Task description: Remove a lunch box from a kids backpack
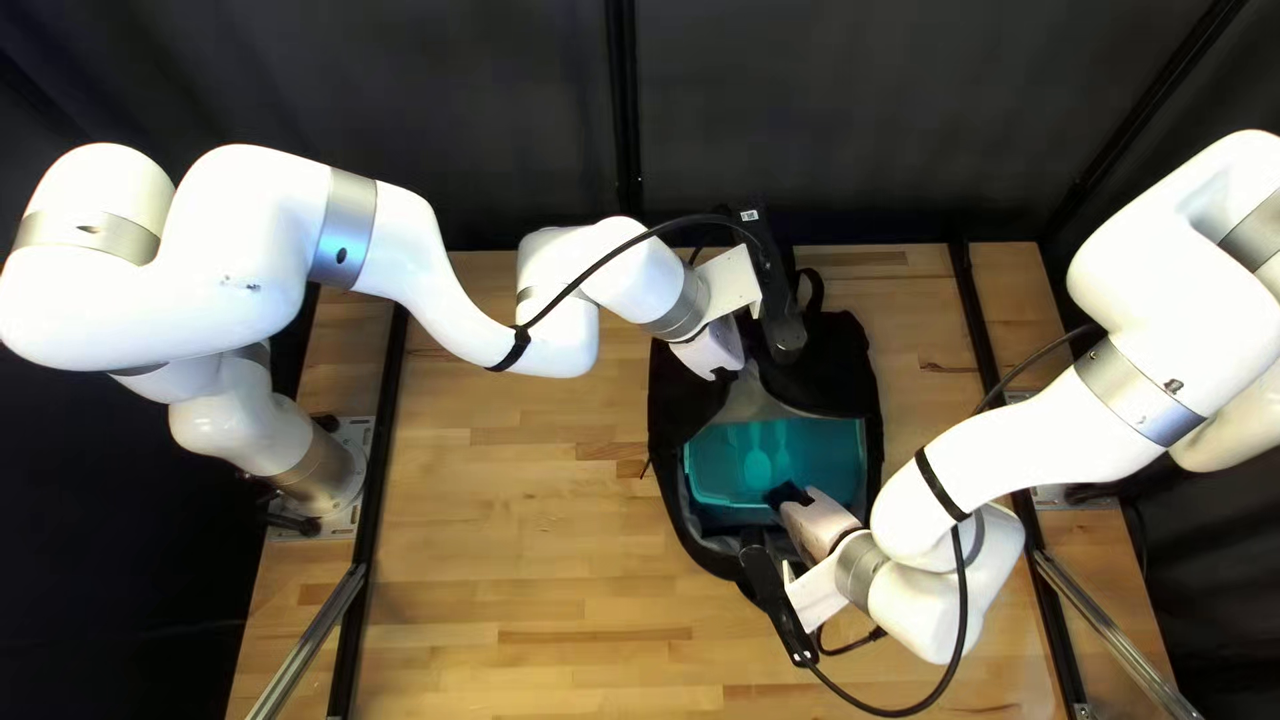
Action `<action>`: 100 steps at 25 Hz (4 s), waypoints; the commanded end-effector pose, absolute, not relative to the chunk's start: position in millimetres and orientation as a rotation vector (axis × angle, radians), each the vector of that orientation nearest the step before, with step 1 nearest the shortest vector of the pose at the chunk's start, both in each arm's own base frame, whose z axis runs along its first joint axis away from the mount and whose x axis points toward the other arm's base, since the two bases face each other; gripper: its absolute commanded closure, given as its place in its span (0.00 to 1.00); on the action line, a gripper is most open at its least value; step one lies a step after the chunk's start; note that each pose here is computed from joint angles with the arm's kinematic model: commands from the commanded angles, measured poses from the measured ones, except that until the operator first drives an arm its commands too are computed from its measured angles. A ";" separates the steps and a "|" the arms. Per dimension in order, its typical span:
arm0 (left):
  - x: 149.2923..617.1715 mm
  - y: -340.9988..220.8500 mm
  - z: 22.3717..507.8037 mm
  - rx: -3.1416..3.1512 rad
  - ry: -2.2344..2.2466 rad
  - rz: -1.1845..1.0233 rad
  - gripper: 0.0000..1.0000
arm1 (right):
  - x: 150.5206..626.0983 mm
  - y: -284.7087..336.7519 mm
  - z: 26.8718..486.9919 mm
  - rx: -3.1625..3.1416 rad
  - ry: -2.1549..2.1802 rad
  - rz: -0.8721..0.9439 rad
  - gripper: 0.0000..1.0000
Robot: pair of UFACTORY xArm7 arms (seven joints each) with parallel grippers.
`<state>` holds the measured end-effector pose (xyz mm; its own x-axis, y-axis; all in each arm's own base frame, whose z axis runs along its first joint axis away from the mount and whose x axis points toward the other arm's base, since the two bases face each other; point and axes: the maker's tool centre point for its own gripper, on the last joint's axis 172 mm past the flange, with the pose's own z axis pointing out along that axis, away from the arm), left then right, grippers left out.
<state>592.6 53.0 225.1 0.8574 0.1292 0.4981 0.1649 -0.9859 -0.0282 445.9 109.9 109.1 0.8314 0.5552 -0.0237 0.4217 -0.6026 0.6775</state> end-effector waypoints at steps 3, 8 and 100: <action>594.2 52.2 227.1 -2.958 -0.233 -0.787 1.00 | 446.6 111.9 128.9 2.314 0.735 0.232 1.00; 595.6 51.0 225.4 -2.959 -0.235 -0.789 1.00 | 447.7 110.4 151.3 2.311 0.767 0.211 1.00; 365.4 -12.4 197.0 -2.932 -0.293 -0.536 1.00 | 338.6 -59.2 217.8 1.948 0.808 0.114 1.00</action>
<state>357.6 -13.3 196.9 0.9180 0.1691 0.3586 0.2221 -0.9686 -0.1117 344.0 -52.8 227.7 0.7739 0.5745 -0.2665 0.4951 -0.2864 0.8203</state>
